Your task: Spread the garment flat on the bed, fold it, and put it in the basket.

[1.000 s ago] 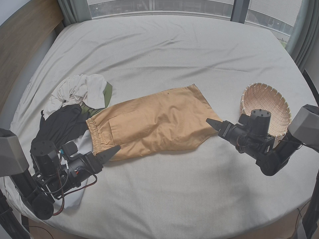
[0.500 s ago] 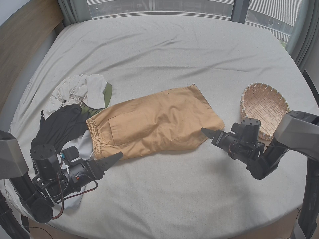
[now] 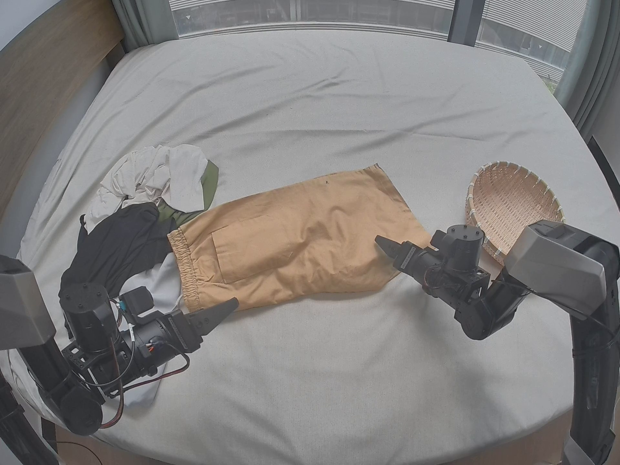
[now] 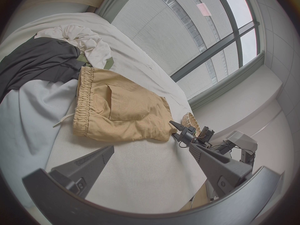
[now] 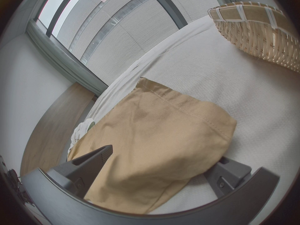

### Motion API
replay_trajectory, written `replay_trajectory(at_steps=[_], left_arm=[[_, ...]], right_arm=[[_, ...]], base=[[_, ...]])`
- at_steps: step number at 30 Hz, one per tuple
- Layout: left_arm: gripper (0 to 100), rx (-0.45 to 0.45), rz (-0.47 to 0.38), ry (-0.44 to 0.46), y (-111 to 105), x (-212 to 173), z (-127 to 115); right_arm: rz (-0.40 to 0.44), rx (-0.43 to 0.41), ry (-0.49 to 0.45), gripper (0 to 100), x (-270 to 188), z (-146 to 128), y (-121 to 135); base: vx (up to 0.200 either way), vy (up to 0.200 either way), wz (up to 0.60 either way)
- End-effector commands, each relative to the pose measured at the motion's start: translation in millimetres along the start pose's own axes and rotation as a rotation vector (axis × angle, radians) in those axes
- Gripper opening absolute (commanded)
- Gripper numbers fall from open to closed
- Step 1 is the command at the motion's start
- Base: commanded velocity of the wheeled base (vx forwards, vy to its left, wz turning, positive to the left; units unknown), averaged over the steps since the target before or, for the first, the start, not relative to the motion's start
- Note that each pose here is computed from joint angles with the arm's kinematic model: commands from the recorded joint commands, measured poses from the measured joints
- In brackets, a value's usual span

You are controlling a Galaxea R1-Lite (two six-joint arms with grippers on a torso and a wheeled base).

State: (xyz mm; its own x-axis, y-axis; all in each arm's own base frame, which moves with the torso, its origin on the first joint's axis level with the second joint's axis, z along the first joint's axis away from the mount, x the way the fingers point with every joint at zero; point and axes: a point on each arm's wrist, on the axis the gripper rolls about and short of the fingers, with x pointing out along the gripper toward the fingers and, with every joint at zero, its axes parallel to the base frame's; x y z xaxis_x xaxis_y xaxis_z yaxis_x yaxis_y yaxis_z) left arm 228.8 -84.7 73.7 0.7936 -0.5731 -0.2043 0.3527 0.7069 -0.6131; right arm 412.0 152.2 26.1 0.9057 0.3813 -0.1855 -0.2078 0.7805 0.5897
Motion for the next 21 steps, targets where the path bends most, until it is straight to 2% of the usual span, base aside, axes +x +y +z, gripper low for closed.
replay_trajectory(at_steps=[1,5,6,15,21], left_arm=[[100,-0.001,0.005,0.003,1,0,-1],[100,-0.004,0.011,0.008,2,-1,-2],[100,-0.004,0.013,0.009,2,-1,-2],[100,-0.033,0.085,0.007,16,0,-4],[100,-0.038,0.099,0.001,19,-3,-3]], right_arm=[[-0.005,0.043,0.004,100,6,-6,-4],[0.006,0.048,-0.018,100,5,-5,-4],[0.004,0.048,-0.021,0,5,-5,-4],[0.017,0.041,-0.056,0,-19,-5,-1],[0.01,0.019,-0.027,0,-58,1,9]], base=[[0.0,0.0,0.0],[0.0,0.0,0.0],[0.0,0.0,0.0],[0.0,0.0,0.0],[0.0,0.0,0.0]])
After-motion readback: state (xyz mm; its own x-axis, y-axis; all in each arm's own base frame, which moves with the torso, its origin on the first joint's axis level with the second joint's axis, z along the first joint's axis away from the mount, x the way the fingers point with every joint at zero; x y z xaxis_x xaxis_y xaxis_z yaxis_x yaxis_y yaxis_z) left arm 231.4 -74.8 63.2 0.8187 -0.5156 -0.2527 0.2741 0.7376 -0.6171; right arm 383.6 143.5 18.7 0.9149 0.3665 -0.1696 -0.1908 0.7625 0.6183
